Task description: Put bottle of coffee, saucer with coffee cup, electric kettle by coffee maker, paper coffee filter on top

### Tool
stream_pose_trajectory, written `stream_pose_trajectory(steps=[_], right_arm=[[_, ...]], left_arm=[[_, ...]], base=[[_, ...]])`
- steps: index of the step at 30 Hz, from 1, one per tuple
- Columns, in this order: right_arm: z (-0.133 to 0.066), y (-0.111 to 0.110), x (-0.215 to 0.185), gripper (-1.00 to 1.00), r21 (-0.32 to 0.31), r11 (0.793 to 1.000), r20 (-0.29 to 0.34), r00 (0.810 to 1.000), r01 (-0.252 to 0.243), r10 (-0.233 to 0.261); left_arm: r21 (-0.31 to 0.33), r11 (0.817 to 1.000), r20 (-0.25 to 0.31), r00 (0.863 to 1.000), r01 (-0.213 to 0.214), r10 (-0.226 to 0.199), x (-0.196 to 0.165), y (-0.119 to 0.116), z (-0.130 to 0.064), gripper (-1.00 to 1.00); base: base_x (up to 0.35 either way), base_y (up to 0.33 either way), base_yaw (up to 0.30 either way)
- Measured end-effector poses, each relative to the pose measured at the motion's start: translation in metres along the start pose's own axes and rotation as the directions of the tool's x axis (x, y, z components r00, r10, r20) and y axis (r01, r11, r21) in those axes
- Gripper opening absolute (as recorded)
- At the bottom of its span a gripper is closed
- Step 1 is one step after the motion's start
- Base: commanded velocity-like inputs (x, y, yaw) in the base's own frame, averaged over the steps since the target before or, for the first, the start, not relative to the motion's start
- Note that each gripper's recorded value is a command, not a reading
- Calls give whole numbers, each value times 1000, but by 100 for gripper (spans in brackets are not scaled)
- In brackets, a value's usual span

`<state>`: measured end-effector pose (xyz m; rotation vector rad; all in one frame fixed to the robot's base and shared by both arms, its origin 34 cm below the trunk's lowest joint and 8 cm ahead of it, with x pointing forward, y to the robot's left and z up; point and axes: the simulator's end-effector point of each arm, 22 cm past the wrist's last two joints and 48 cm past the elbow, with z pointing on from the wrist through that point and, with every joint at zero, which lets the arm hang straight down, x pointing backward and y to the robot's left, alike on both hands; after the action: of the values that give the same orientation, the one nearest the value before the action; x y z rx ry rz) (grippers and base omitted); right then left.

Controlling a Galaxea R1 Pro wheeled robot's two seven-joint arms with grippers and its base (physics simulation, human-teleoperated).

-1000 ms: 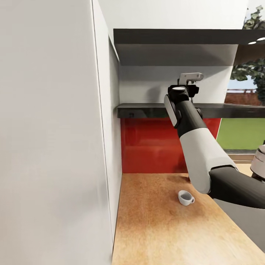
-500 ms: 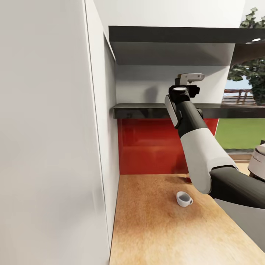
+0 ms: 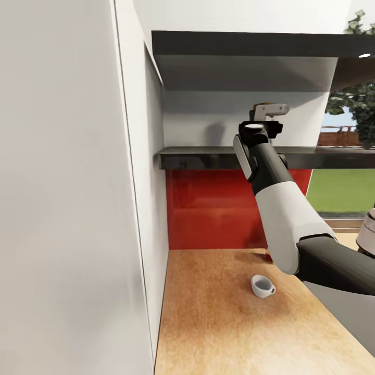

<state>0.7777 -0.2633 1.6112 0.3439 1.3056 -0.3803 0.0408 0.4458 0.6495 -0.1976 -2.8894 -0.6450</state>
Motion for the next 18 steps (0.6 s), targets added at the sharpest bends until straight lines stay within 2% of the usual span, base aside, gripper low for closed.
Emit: stream_pose_trajectory(steps=[6, 12, 18], right_arm=[[0, 0, 2, 100, 0, 1000, -3, 1000, 2, -2], [1, 1, 15, 100, -1, 1000, -20, 1000, 9, -9], [1, 1, 18, 100, -1, 1000, -23, 1000, 10, -10]], left_arm=[[0, 1000, -1, 1000, 0, 0, 1, 0, 0, 100], [-1, 1000, 0, 1000, 0, 0, 1, 1, 0, 100], [1, 1000, -2, 1000, -1, 1, 1, 0, 0, 100]], base=[[36, 0, 0], [129, 0, 0], [18, 0, 0]])
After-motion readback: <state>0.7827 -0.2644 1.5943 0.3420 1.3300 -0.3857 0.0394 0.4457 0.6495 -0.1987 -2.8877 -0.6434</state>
